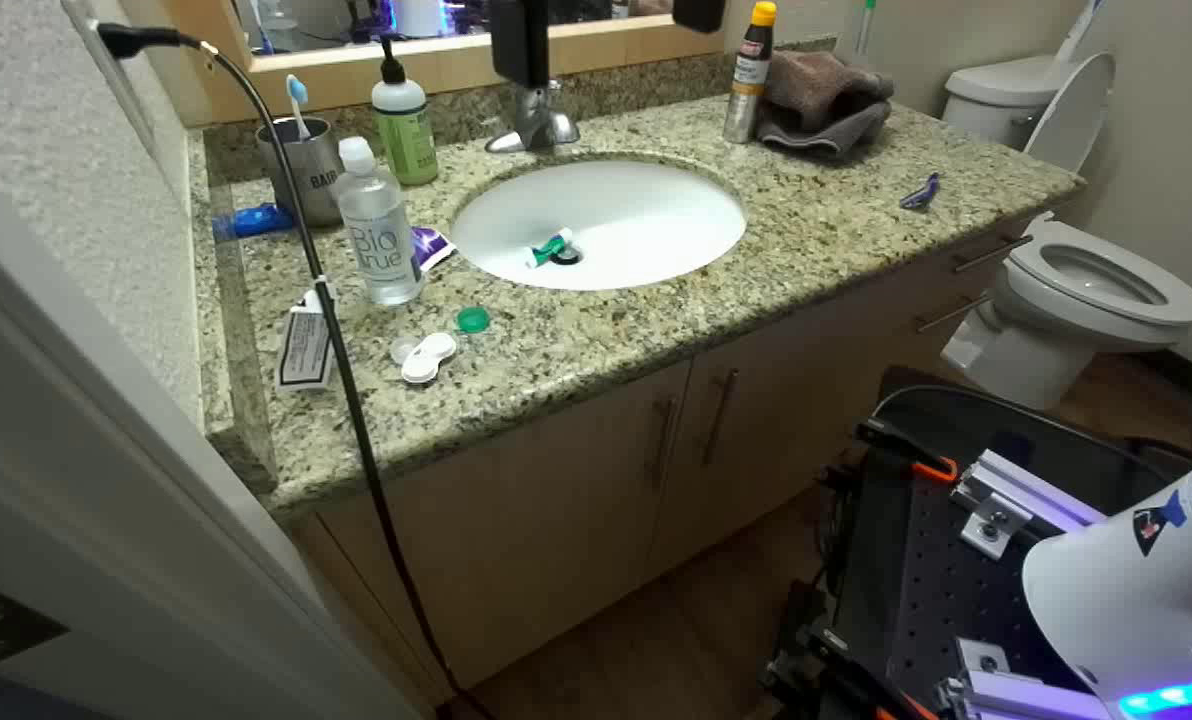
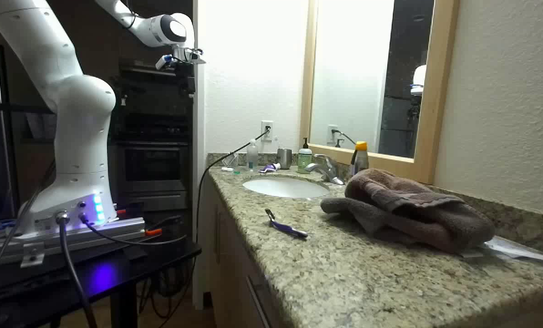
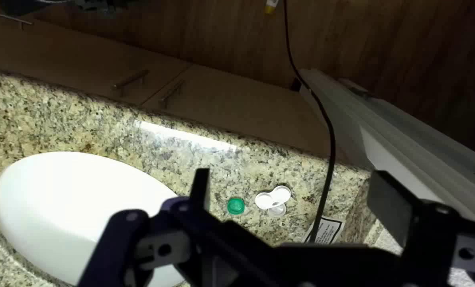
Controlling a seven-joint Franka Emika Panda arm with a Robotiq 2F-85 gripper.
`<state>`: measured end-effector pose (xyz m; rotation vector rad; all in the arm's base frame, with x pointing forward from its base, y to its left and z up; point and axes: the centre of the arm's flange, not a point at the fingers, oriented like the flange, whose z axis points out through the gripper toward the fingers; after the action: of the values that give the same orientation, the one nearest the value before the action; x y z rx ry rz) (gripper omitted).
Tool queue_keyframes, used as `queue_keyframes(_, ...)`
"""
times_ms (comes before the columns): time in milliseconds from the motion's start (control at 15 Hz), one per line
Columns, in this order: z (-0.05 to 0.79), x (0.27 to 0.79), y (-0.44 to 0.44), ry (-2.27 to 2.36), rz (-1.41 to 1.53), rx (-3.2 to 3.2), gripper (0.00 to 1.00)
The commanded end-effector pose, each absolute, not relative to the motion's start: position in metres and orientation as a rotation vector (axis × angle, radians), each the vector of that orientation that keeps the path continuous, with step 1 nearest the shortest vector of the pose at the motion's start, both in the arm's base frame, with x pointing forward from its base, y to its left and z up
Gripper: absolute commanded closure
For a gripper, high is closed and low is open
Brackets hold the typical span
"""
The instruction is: Remove the green tube from the sink and place it on the counter then open the faucet
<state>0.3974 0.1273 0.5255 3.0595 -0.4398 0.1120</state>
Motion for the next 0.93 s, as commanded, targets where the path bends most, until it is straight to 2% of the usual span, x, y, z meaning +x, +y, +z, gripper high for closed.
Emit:
queue_keyframes(0, 0.526, 0.397, 0.127, -0.44, 0.112, 3.059, 0.0)
queue_keyframes(400, 0.536, 0.466, 0.052, -0.984, 0.153, 3.072, 0.0)
queue_keyframes(867, 0.518, 0.527, -0.08, -1.533, 0.526, 2.887, 0.0)
